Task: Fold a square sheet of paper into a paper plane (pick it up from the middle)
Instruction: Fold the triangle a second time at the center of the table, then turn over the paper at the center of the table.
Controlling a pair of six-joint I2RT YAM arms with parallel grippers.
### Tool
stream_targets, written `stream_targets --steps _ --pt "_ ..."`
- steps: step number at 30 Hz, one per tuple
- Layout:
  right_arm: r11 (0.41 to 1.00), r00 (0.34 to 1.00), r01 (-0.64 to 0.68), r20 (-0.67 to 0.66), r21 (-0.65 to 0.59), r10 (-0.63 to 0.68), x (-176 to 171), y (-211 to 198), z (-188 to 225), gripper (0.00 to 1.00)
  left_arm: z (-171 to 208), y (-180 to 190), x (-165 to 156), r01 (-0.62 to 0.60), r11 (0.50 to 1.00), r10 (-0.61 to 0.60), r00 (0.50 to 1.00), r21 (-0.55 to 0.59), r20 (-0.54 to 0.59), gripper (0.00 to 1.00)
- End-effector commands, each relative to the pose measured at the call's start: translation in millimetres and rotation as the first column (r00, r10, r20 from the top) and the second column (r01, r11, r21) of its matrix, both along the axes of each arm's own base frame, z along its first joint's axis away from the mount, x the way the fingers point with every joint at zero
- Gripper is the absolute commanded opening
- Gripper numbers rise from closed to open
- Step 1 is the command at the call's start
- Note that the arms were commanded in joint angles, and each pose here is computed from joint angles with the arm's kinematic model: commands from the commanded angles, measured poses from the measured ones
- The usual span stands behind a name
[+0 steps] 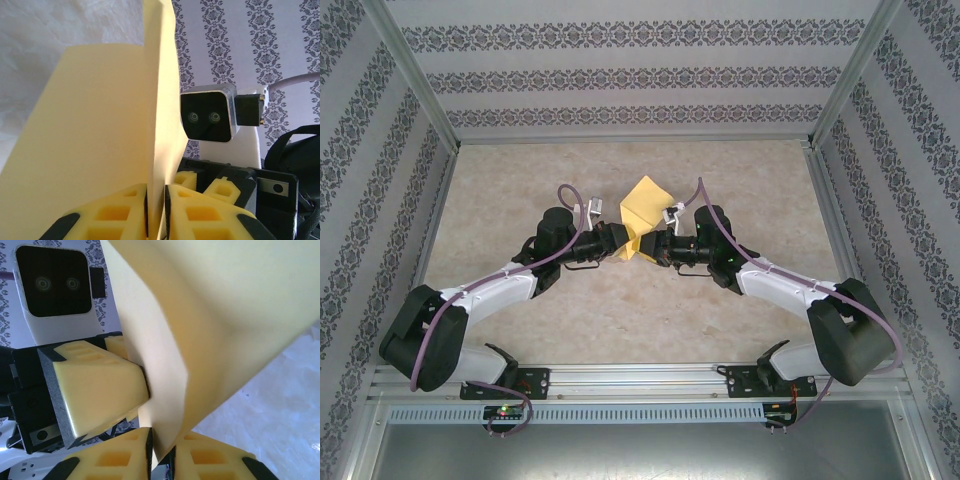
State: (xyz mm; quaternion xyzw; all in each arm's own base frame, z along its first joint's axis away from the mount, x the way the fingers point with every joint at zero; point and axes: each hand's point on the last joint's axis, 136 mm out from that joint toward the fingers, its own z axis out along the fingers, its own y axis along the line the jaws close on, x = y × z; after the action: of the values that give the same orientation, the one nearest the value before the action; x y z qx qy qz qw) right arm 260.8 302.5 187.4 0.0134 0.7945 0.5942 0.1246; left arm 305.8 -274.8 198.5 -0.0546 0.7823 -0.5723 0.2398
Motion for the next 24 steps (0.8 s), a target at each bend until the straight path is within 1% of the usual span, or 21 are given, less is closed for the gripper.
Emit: stream_targets --steps 1,5,8,10,12,16,19,21,23,24 --pt "0.999 0.998 -0.014 0.054 0.029 0.012 0.7 1.8 17.9 0.15 3.0 -4.6 -4.0 0.027 1.0 -0.026 0.999 -0.016 0.021 0.2" --pt "1.0 0.999 -0.009 0.051 0.025 0.008 0.7 -1.1 16.5 0.1 1.0 -4.1 -5.1 0.031 1.0 -0.031 0.999 0.001 0.019 0.24" --pt "1.0 0.999 -0.005 0.053 0.013 0.004 0.6 -4.0 15.7 0.07 2.5 -3.9 -6.2 0.033 0.999 -0.033 0.999 0.002 0.022 0.25" --pt "1.0 0.998 0.0 0.055 0.009 0.0 1.2 -5.8 16.2 0.06 1.2 -3.1 -5.7 0.03 1.0 -0.03 0.999 0.011 0.02 0.28" --pt "1.0 0.998 -0.003 0.057 0.002 0.003 0.6 -7.2 15.7 0.05 -0.4 -3.0 -6.0 0.033 0.999 -0.033 0.999 0.023 0.018 0.35" --pt "0.998 0.999 0.004 0.053 -0.056 -0.001 -0.6 -14.9 8.7 0.03 -1.6 -1.9 -6.3 0.037 0.998 -0.038 0.999 0.047 0.022 0.5" --pt "0.988 0.999 0.02 0.037 -0.151 -0.014 -1.2 -27.2 -3.9 0.02 0.3 0.2 -6.8 0.042 0.996 -0.044 0.999 0.079 0.03 0.6" --pt "0.965 0.999 0.022 0.032 -0.26 -0.014 -4.9 -39.2 -16.0 0.01 1.9 2.4 -8.1 0.046 0.994 -0.05 0.998 0.099 0.035 0.65" --pt "0.926 0.999 0.018 0.037 -0.376 -0.005 -9.2 -52.3 -26.7 0.01 2.7 6.4 -9.1 0.049 0.99 -0.055 0.998 0.134 0.04 0.69" --pt "0.888 0.999 0.019 0.035 -0.459 -0.003 -12.2 -63.1 -34.0 0.0 3.2 9.1 -10.8 0.051 0.986 -0.06 0.997 0.16 0.048 0.7"
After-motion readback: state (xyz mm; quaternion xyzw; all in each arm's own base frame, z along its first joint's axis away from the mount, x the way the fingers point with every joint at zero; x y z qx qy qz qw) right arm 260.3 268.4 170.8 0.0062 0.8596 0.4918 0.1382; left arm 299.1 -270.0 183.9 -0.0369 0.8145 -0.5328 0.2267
